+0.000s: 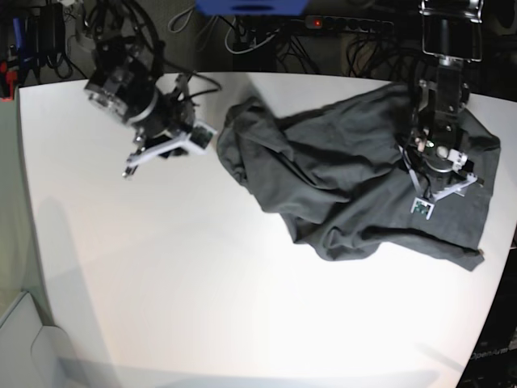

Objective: Layout the t-shirt on the table in an organized manner, then fold the t-shirt properly
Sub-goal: 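Grasp the shirt fabric near the left gripper with the right gripper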

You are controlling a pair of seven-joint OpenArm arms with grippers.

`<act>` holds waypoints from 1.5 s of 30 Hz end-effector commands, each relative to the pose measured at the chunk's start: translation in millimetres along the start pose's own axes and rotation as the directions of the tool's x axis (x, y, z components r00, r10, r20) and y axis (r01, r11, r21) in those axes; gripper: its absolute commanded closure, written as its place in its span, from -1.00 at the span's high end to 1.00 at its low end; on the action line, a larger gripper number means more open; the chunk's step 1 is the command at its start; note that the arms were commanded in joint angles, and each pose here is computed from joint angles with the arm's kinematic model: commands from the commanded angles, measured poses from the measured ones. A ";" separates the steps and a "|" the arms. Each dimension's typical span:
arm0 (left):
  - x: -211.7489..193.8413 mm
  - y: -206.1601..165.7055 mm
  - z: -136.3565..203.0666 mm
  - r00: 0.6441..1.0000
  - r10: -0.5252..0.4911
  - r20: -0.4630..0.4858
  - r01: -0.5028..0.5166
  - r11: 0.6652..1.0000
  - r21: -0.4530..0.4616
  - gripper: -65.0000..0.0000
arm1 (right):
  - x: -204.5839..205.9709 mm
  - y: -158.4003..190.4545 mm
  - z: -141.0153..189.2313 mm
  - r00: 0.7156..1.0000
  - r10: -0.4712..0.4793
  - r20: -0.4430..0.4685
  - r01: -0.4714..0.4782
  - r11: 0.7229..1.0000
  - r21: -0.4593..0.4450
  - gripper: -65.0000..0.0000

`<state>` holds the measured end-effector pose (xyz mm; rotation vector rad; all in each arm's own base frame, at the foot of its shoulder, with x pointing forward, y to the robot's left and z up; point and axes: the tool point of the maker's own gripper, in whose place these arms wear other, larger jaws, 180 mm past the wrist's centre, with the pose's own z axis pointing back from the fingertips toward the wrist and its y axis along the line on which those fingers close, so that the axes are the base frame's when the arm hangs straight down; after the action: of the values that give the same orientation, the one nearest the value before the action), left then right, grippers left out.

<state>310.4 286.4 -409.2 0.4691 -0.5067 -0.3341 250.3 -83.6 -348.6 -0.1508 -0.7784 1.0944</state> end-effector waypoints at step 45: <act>-40.9 -18.6 20.0 0.977 -0.211 0.014 0.211 0.977 -0.022 0.16 | 156.7 -31.0 -153.4 0.927 -0.319 0.197 0.258 0.924 0.283 0.05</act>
<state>268.5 277.3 -416.2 0.5029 -0.5039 -0.5430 393.6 63.4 -389.8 0.2988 -0.7722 0.9229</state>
